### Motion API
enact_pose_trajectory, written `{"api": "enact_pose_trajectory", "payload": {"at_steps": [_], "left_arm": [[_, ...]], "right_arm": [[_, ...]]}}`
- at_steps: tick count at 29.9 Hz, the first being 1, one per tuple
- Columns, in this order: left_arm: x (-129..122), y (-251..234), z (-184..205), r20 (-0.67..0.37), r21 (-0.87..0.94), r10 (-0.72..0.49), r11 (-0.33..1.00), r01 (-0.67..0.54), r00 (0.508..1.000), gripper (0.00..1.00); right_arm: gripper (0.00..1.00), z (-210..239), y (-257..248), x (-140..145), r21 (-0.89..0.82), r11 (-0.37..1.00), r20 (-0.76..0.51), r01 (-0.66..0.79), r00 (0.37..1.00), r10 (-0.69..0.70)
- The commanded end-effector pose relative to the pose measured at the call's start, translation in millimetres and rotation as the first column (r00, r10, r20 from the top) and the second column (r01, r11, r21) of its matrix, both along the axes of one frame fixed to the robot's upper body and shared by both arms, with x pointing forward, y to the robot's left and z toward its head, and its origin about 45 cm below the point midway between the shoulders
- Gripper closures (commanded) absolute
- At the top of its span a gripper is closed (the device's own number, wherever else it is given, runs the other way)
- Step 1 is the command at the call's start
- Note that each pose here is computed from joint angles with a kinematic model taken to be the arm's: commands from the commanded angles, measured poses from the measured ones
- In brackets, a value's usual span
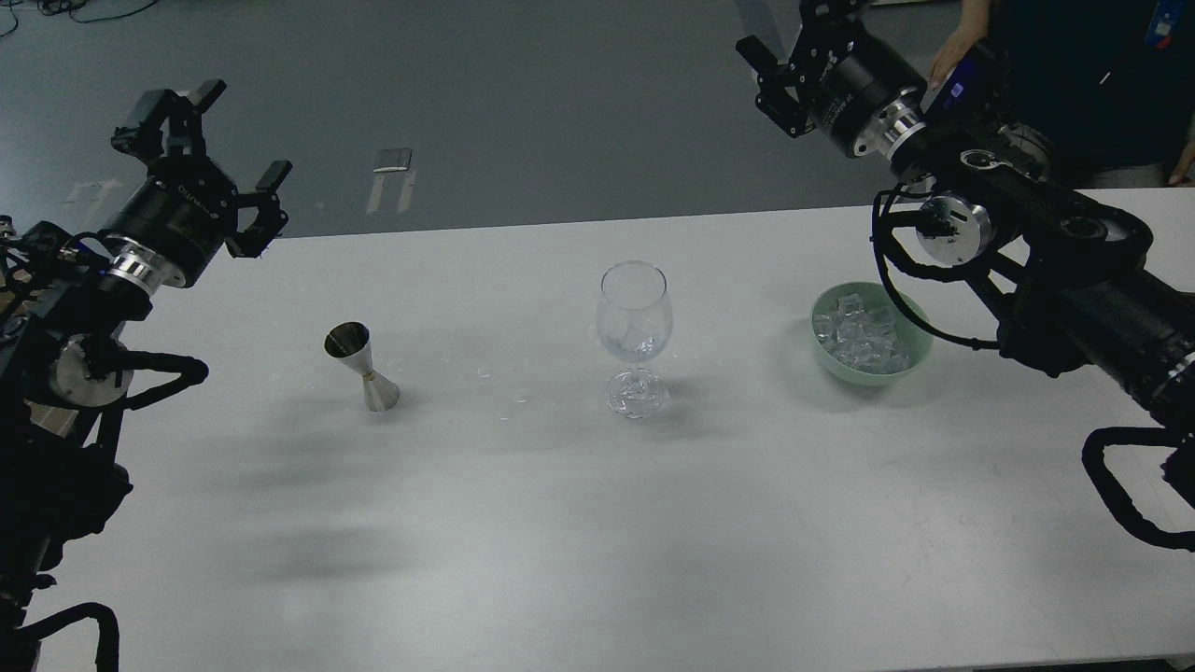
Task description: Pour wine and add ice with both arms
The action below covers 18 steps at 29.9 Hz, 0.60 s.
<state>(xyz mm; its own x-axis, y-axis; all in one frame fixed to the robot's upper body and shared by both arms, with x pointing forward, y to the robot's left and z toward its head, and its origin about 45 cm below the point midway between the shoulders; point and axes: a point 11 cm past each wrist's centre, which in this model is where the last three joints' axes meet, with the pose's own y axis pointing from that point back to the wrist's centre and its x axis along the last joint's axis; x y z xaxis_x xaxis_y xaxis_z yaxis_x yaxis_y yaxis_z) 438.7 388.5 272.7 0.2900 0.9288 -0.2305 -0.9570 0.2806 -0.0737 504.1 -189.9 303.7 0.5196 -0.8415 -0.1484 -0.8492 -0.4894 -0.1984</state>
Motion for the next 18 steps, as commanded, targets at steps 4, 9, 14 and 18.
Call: {"api": "enact_pose_trajectory", "payload": {"at_steps": [4, 9, 14, 18], "left_arm": [[16.4, 0.4, -13.2, -0.052, 0.034, 0.016, 0.999, -0.014, 0.998, 0.02], [21.4, 7.5, -17.1, -0.069, 0.038, 0.044, 0.998, -0.042, 0.997, 0.02], [21.9, 6.9, -22.0, -0.079, 0.036, 0.048, 0.998, -0.045, 0.996, 0.02], [23.1, -1.1, -24.2, -0.068, 0.021, 0.038, 0.999, -0.036, 0.997, 0.02]], "right_arm": [[0.0, -43.3, -8.9, -4.1, 0.245, 0.967, -0.111, 0.062, 0.993, -0.036], [0.0, -57.3, -1.3, -7.9, 0.296, 0.953, -0.132, 0.058, 0.991, -0.019], [0.0, -59.2, 2.5, -9.2, 0.302, 0.952, -0.134, 0.052, 0.991, -0.011], [0.0, -58.3, 3.0, -8.8, 0.304, 0.951, -0.133, 0.054, 0.991, -0.014]]}}
